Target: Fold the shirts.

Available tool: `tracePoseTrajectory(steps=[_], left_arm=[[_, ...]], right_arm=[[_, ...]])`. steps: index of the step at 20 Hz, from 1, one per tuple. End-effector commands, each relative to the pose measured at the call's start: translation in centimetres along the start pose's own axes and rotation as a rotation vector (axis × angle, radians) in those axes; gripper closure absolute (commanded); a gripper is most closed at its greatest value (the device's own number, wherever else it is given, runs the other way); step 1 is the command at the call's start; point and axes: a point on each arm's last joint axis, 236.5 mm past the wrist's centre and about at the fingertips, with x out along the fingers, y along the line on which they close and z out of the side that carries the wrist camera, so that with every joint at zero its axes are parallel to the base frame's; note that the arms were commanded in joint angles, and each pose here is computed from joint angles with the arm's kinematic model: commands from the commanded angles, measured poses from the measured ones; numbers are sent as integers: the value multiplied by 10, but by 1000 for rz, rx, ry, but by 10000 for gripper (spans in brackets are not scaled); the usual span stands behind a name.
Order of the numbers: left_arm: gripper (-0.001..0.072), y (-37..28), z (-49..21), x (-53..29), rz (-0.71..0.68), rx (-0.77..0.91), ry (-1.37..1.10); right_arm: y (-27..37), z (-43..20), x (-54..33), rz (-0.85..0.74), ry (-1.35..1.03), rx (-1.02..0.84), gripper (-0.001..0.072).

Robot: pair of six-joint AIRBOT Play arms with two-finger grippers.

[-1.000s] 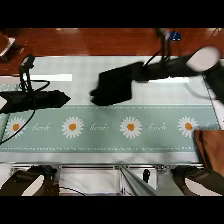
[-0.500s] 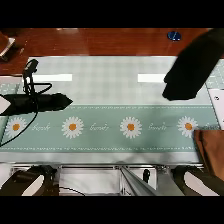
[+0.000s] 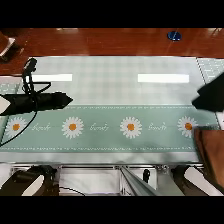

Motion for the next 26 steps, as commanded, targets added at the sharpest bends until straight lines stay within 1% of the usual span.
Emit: tracePoseTrajectory(steps=[1,4,8,10,11,12,15,16,17,18,20,23,24,26], left_arm=[[681,0,3,0,1,5,-15],[681,0,4,0,1,11,-16],[681,0,10,0,3,11,-44],[681,1,13,0,4,11,-57],[681,1,15,0,4,11,-64],[681,1,16,0,4,11,-67],[681,0,16,0,2,9,-67],[681,0,16,0,2,9,-66],[681,0,16,0,2,10,-67],[681,1,16,0,3,10,-67],[681,1,23,-1,6,12,-97],[681,-1,50,-9,9,27,-199],[681,-7,64,-17,6,44,-242],[681,-22,99,-41,-3,95,-322]], right_arm=[[-59,-51,-6,-106,196,163,691],[-89,-90,-9,-191,275,253,691],[-149,-139,-35,-492,312,337,691],[-188,-169,-66,-742,309,413,691],[-201,-185,-79,-837,301,436,691],[-206,-200,-83,-881,305,445,691],[-210,-256,-67,-903,429,450,690],[-211,-273,-60,-901,476,454,669],[-214,-285,-57,-919,509,474,490],[-217,-292,-57,-943,525,490,295],[-224,-283,-60,-971,478,478,293],[-227,-228,-58,-928,300,438,295],[-221,-198,-52,-867,221,429,297],[-187,-128,-28,-634,37,421,304]])
